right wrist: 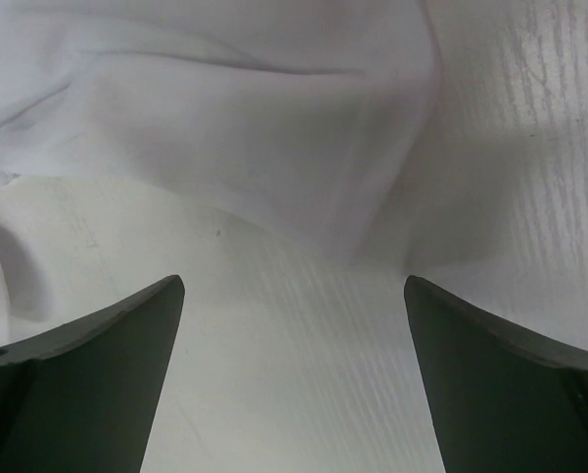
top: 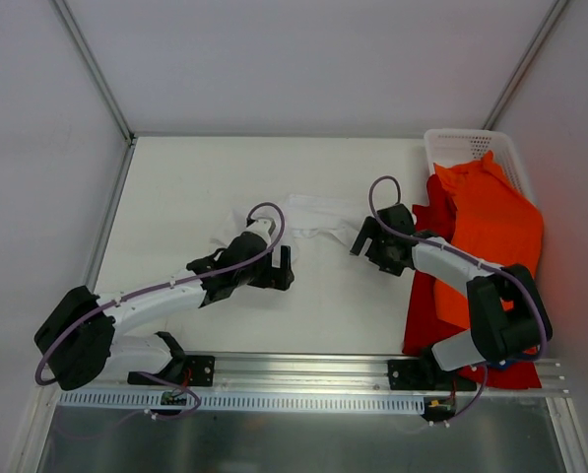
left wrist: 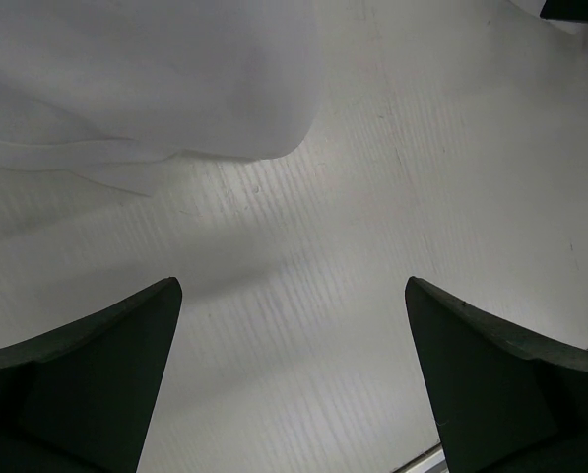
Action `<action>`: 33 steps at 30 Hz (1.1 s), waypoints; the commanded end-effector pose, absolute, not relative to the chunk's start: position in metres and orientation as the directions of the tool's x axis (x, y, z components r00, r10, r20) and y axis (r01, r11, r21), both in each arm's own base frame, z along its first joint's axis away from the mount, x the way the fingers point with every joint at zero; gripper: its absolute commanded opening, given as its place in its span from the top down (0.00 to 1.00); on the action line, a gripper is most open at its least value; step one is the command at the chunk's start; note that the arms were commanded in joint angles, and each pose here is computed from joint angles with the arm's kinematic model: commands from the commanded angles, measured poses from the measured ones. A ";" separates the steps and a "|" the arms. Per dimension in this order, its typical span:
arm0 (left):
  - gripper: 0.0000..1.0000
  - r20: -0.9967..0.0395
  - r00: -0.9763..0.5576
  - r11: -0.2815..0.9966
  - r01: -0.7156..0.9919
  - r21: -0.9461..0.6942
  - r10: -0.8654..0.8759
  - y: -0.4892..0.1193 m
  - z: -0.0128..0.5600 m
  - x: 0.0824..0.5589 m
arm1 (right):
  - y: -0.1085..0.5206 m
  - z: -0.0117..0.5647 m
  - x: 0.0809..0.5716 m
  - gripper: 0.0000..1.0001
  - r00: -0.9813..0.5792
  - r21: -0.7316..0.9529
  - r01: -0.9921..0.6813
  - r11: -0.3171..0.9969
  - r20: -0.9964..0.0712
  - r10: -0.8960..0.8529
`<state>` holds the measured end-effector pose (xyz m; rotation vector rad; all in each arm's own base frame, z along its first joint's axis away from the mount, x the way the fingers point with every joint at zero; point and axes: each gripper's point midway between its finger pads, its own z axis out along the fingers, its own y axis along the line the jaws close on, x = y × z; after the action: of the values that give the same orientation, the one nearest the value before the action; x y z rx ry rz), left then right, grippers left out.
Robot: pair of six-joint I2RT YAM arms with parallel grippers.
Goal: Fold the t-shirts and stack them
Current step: Flatten out the tshirt
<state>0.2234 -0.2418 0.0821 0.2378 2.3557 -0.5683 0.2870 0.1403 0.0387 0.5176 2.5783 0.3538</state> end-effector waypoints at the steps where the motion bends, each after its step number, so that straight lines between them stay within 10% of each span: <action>1: 0.01 -0.695 -0.719 0.892 0.309 -0.331 -0.009 -0.244 0.078 0.232 | 0.144 0.040 0.302 0.01 -0.797 0.352 0.305 0.885 -0.414 0.439; 11: 0.01 -0.716 -0.698 0.894 0.305 -0.327 -0.024 -0.234 0.075 0.231 | 0.130 0.017 0.305 0.27 -0.776 0.317 0.385 0.867 -0.398 0.490; 20: 0.01 -0.727 -0.684 0.911 0.262 -0.319 -0.058 -0.222 0.071 0.232 | 0.129 0.012 0.303 0.98 -0.780 0.309 0.381 0.871 -0.398 0.483; 33: 0.01 -0.788 -0.560 0.957 -0.033 -0.288 -0.256 -0.156 0.083 0.270 | 0.103 0.061 0.295 1.00 -0.728 0.262 0.369 0.892 -0.516 0.452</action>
<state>0.2551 -0.1693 0.0805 -0.1002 2.1802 -0.3559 0.2941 0.1185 0.0333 0.6032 2.5319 0.2543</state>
